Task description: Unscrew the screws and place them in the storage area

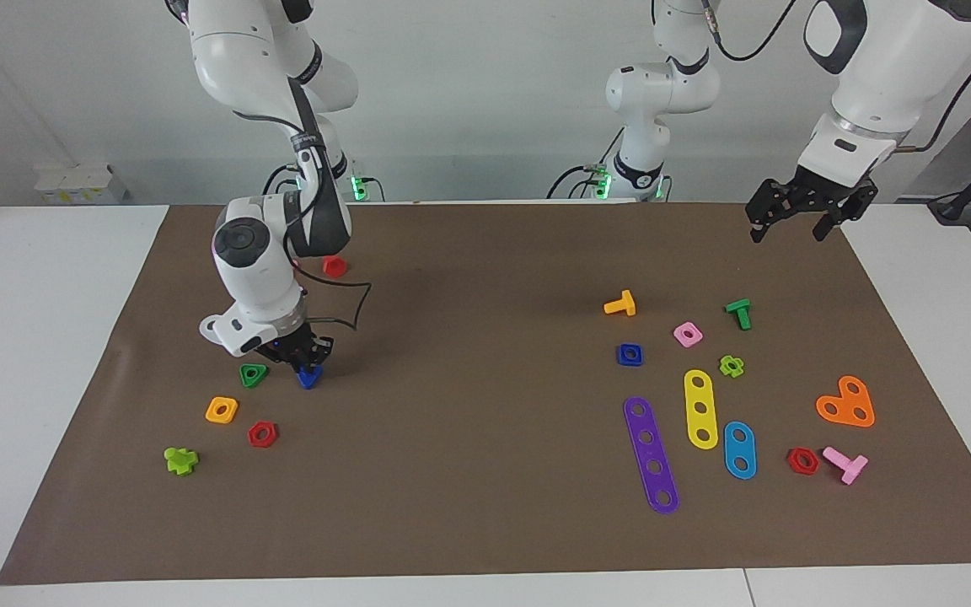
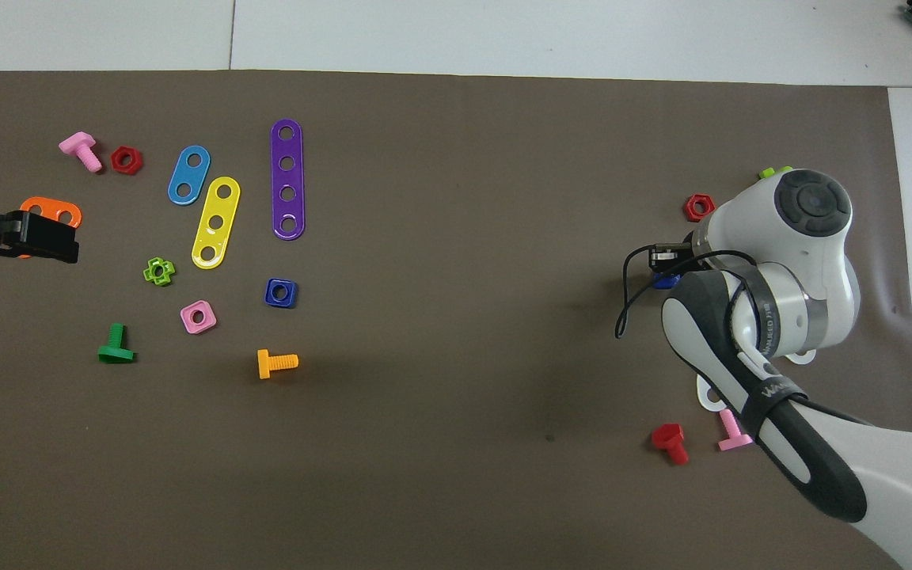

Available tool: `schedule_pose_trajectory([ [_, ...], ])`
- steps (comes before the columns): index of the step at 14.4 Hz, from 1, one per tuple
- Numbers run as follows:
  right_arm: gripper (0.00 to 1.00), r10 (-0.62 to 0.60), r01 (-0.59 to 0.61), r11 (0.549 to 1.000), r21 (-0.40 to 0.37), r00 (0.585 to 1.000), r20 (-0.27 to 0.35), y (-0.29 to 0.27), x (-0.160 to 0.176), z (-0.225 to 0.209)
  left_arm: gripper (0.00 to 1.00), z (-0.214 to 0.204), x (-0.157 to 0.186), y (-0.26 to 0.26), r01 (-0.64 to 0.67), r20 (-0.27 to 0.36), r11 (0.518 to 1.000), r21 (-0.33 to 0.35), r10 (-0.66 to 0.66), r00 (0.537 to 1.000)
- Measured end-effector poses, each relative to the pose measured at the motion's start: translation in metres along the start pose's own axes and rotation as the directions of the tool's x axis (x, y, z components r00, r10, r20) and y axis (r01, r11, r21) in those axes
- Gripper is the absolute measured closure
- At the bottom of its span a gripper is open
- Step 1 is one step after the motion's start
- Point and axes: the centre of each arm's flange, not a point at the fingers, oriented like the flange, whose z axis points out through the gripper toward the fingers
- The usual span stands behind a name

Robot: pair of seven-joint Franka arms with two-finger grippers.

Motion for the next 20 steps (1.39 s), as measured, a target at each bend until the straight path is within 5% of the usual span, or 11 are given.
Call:
schedule_pose_trajectory([
  [6, 0.03, 0.01, -0.009, 1.0, 0.011, 0.997, -0.076, 0.005, 0.003, -0.041, 0.0, 0.0, 0.0, 0.0, 0.0, 0.0, 1.0, 0.0, 0.0, 1.0],
  [11, 0.01, 0.027, -0.023, 0.999, 0.025, 0.984, -0.177, 0.014, 0.006, -0.108, 0.0, 0.0, 0.0, 0.0, 0.0, 0.0, 1.0, 0.0, 0.0, 1.0],
  [20, 0.01, 0.046, -0.044, 0.999, 0.014, 0.986, -0.161, 0.024, -0.021, -0.245, 0.0, 0.0, 0.0, 0.0, 0.0, 0.0, 1.0, 0.0, 0.0, 1.0],
])
